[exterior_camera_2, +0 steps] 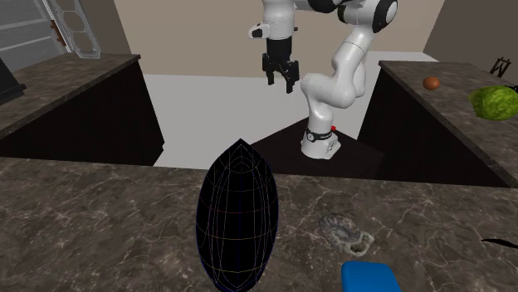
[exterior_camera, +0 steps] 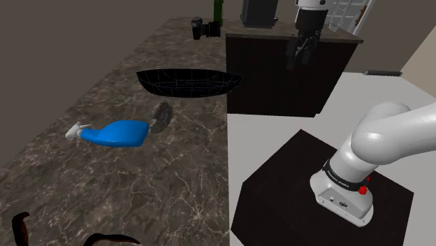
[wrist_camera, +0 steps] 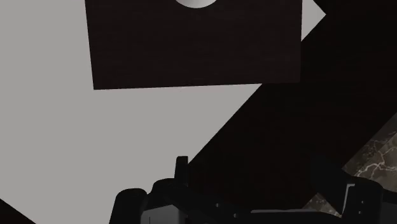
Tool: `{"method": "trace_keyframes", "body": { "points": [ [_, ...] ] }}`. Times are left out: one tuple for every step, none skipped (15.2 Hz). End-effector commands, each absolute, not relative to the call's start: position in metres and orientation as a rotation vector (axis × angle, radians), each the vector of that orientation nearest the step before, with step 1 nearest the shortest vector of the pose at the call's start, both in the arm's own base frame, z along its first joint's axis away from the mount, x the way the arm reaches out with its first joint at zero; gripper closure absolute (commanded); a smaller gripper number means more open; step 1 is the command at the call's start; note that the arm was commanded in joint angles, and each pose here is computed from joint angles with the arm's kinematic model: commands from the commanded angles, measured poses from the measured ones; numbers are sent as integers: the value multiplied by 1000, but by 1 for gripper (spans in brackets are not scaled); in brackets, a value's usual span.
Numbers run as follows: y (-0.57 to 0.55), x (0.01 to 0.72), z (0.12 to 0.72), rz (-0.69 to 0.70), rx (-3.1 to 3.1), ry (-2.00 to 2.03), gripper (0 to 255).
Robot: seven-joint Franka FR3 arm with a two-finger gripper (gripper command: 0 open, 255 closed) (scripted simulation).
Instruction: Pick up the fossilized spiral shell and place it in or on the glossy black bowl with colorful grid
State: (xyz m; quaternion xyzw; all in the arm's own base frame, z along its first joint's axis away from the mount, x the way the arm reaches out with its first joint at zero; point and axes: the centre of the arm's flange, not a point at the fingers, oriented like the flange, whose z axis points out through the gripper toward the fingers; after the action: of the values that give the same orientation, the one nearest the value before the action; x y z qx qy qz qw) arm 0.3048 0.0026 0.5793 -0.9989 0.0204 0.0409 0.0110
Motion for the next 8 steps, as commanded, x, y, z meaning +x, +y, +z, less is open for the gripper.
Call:
{"method": "trace_keyframes", "body": {
  "points": [
    [3,305,579,128,-3116,64,0],
    [15,306,577,129,-3114,88,0],
    [28,308,574,131,-3112,112,0],
    [40,310,572,133,-3109,136,0],
    [53,313,570,135,-3106,160,0],
    [65,315,567,137,-3103,185,0],
    [77,318,565,139,-3100,209,0],
    [90,321,562,141,-3097,233,0]
  ]
}}
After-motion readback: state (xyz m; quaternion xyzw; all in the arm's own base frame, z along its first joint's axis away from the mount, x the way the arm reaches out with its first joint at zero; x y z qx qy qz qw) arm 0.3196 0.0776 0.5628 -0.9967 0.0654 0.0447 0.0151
